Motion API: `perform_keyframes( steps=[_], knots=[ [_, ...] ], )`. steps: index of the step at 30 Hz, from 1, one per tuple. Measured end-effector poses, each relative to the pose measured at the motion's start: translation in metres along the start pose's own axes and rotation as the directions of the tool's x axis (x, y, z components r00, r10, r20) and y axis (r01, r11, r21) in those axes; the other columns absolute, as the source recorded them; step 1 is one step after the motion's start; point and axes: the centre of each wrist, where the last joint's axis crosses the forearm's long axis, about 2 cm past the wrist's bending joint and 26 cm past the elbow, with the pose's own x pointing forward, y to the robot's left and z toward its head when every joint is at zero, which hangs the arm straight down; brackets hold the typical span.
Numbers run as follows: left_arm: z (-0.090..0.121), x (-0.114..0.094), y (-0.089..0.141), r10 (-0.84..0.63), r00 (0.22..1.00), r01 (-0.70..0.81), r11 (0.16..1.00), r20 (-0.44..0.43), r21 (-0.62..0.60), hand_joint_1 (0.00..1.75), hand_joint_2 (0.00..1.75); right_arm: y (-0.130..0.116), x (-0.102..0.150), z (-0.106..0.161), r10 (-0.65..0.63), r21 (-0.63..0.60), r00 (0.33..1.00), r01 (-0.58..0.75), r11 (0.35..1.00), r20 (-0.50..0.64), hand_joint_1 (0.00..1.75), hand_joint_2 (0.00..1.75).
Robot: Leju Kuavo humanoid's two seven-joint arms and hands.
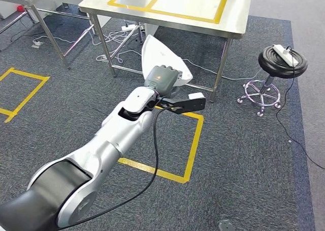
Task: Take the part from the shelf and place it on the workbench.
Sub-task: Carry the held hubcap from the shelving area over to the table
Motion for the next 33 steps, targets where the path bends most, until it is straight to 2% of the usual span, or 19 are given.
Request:
perform_keyframes(
  steps=[8, 16, 27, 33],
  knots=[
    [0.003, -0.036, -0.004, 0.021, 0.993, -0.022, 1.000, -0.117, -0.014, 1.75, 1.75, 0.002, 0.000, 0.000, 0.004, 0.003, 1.000, -0.004, 1.000, -0.002, 0.00, 0.00],
    [0.004, -0.078, 0.006, 0.024, 0.975, -0.023, 1.000, -0.221, 0.007, 1.75, 1.75, 0.002, -0.001, 0.000, 0.007, 0.004, 1.000, -0.007, 1.000, -0.004, 0.00, 0.00],
    [0.008, -0.106, 0.014, 0.022, 0.944, 0.001, 0.998, -0.329, 0.070, 1.75, 1.75, 0.003, -0.003, 0.001, 0.006, 0.006, 1.000, -0.006, 1.000, -0.004, 0.00, 0.00],
    [0.009, -0.114, 0.017, 0.036, 0.935, -0.005, 0.996, -0.354, 0.089, 1.75, 1.75, 0.004, -0.002, 0.001, 0.006, 0.008, 1.000, -0.006, 1.000, -0.004, 0.00, 0.00]
  ],
)
